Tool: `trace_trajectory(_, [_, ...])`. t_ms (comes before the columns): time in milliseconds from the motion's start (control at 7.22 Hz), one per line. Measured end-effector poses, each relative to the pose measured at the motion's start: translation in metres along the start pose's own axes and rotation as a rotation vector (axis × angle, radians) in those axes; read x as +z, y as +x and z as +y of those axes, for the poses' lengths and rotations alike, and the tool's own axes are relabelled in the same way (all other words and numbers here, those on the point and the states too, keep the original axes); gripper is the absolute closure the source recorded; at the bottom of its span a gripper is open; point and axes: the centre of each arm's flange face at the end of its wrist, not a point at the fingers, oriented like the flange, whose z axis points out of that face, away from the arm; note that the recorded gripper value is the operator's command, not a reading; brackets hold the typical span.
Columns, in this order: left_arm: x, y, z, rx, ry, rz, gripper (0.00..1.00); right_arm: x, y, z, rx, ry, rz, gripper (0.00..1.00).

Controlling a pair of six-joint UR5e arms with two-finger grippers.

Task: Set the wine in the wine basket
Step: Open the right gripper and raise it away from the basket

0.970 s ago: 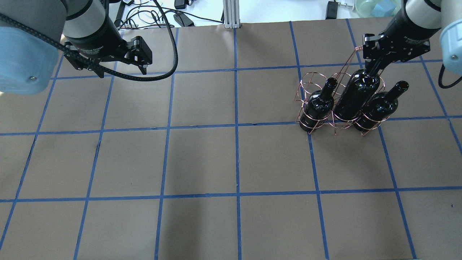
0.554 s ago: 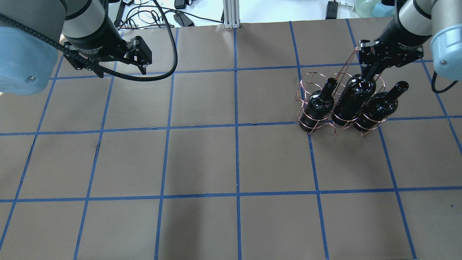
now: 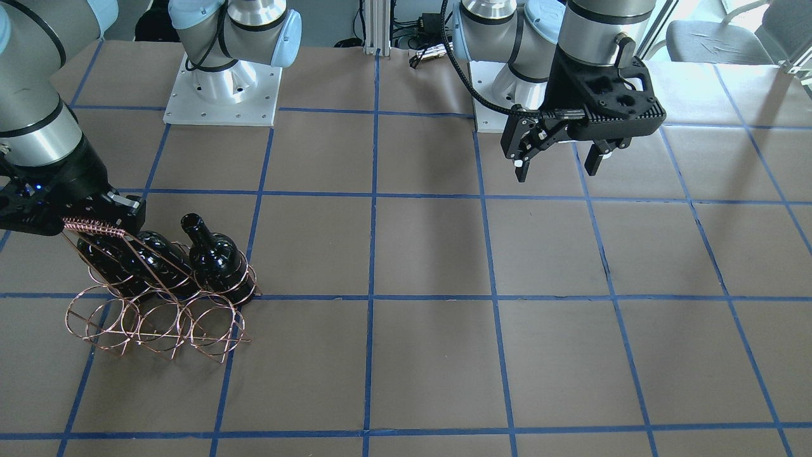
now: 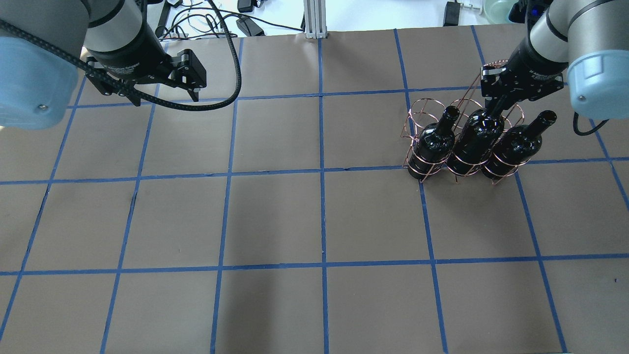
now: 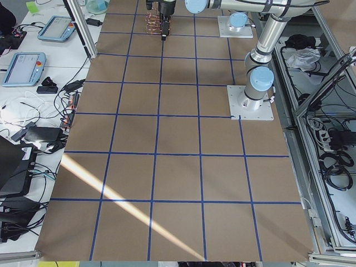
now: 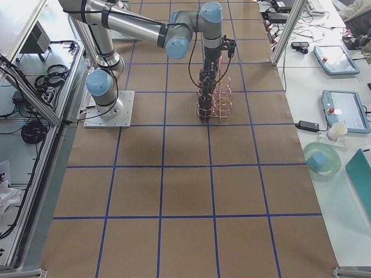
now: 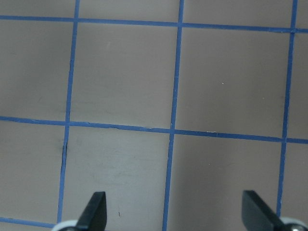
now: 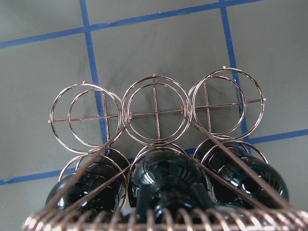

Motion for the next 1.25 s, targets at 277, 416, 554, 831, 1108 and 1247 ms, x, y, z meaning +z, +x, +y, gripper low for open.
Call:
trace_trajectory(277, [-0.001, 0.000, 0.000, 0.000, 0.001, 0.000, 0.00, 0.007, 0.000, 0.001, 0.003, -0.009, -0.001, 0.11])
trace_trajectory(416, [-0.001, 0.000, 0.000, 0.001, 0.001, -0.001, 0.00, 0.009, 0.001, 0.001, 0.005, -0.014, -0.001, 0.00])
trace_trajectory(554, [0.000, 0.000, 0.000, 0.000, 0.001, -0.001, 0.00, 0.009, 0.001, 0.001, 0.005, -0.017, 0.003, 0.00])
trace_trajectory(831, [-0.001, 0.000, 0.000, 0.000, 0.001, -0.001, 0.00, -0.013, 0.000, 0.001, 0.004, -0.011, 0.005, 0.00])
trace_trajectory(1108, [-0.001, 0.000, 0.001, 0.000, 0.002, -0.001, 0.00, -0.074, -0.003, 0.006, 0.004, -0.033, 0.000, 0.00])
trace_trajectory(1247, [-0.001, 0.000, 0.001, 0.000, 0.002, -0.001, 0.00, -0.104, -0.005, 0.018, 0.003, -0.046, -0.003, 0.00])
